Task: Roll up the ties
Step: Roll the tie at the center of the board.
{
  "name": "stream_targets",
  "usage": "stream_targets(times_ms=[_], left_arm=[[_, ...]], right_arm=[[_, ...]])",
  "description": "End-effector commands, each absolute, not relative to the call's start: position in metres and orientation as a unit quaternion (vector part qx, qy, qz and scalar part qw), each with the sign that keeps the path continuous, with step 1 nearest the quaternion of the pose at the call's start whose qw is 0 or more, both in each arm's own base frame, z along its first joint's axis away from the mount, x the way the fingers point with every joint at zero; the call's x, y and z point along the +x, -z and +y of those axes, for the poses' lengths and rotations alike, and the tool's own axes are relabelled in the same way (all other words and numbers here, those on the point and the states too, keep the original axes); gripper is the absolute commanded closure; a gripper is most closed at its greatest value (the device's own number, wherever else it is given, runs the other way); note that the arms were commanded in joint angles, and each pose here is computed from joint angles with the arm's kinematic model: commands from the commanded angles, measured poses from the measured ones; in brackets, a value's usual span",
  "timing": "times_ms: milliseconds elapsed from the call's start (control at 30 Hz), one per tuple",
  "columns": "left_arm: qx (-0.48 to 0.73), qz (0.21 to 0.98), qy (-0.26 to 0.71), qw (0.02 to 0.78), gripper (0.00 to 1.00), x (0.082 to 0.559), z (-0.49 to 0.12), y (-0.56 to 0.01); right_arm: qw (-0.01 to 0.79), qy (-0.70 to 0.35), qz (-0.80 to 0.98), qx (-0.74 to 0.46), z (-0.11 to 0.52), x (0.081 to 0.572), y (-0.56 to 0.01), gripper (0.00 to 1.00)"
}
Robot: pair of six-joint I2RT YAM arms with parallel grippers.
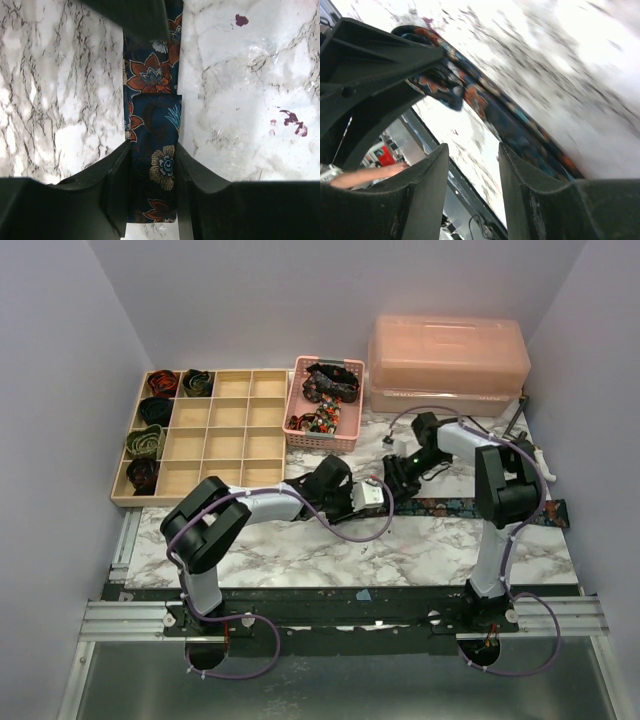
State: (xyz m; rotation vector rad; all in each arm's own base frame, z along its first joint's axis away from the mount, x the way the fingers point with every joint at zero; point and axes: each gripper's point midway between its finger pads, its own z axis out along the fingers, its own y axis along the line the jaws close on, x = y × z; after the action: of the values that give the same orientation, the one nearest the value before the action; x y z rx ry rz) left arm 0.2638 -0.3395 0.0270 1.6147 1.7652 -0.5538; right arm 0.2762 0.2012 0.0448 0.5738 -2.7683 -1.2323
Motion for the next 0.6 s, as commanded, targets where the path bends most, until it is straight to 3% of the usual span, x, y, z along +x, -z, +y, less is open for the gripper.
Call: stream_targets(times_ms=[0,200,567], left_arm=[[0.651,0.671,0.219,0.280,0.67,0.243,-0.341,-0.006],[0.658,0.666,0.233,0.265,0.70,0.239,-0.356,-0.003],[0.661,0.651,0.296,0.228,0.75,0.221,-0.381,0.000]], right_arm=[[0.010,0.352,-0.922,0.163,0.140,0.282,-0.060,0.52],[-0.017,0.270,-0.957,0.109,0.043,0.293,-0.048,0.55],[0.033,0.171,-0.978,0.116,-0.059,0.260,-0.020,0.69]])
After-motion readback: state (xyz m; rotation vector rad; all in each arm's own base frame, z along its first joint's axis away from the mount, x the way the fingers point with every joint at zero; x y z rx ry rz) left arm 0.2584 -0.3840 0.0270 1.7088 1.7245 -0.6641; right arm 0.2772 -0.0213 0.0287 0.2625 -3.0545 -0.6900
